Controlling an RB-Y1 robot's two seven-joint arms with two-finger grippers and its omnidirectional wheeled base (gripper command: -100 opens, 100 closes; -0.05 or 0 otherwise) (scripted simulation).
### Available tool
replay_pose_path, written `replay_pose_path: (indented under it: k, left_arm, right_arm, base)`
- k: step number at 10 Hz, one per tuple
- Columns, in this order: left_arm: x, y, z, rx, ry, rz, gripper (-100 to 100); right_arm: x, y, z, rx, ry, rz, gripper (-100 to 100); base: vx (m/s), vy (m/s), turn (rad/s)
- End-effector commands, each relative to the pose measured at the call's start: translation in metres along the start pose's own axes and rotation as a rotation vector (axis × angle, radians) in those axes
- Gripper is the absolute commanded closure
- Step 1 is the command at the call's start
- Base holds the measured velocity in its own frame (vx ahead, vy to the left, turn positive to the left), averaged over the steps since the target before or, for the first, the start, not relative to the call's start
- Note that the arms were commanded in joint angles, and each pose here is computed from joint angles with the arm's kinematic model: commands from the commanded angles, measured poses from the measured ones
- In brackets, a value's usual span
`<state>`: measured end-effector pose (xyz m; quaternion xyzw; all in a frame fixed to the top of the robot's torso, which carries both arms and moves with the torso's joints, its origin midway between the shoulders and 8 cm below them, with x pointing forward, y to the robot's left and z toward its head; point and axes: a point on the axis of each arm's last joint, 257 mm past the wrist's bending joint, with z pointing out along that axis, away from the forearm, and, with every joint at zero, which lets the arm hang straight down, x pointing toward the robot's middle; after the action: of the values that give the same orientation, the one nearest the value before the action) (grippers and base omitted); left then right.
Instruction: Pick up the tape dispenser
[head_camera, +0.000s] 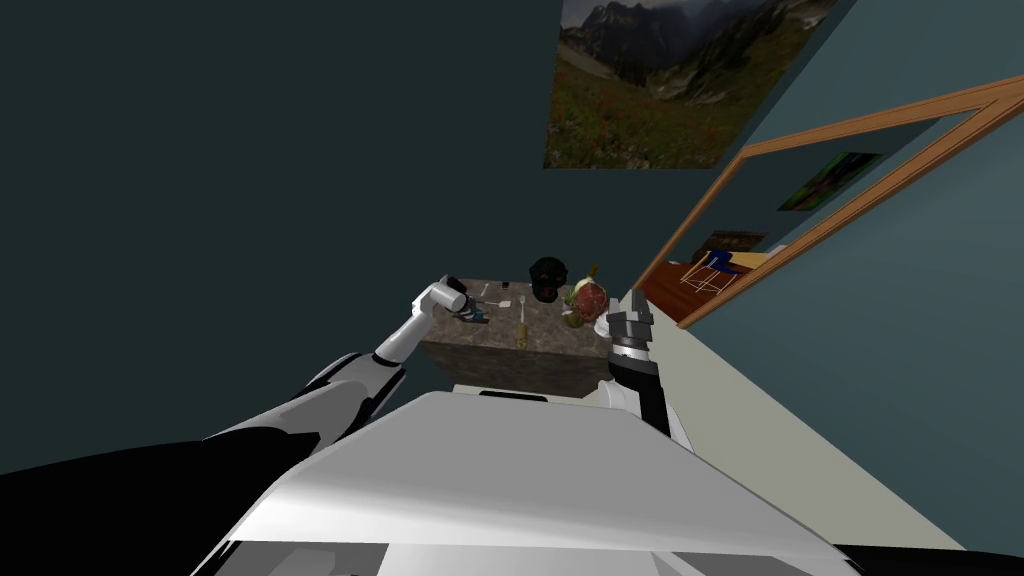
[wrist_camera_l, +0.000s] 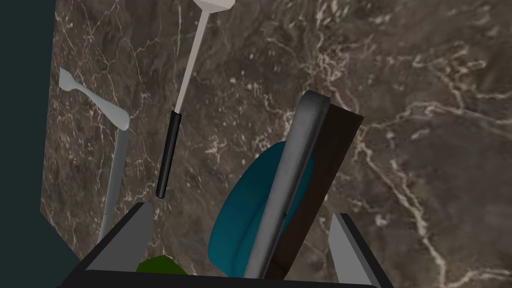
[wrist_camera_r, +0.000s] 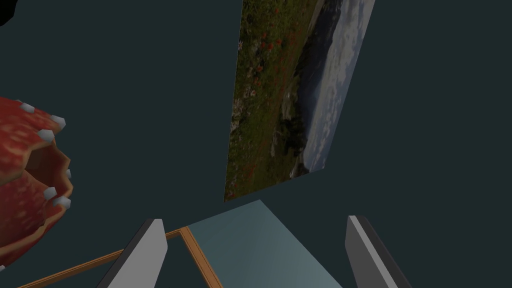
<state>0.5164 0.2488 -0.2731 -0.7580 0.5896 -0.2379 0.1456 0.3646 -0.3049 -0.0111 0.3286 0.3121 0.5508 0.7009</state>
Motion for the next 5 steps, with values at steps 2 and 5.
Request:
replay_pose_path:
  k: [2,5]
  left_arm:
    - [-0.021,0.003,-0.002,-0.047,-0.063,-0.026,-100]
    - [-0.029,0.003,-0.002,-0.061,-0.086,-0.037,-100]
  right_arm:
    - [0.0,0.0,0.0,0.0,0.0,0.0,0]
    - [0.0,0.0,0.0,0.0,0.0,0.0,0]
  base:
    - [0.024,-0.013,0.004]
    - [0.012,-0.009,0.005]
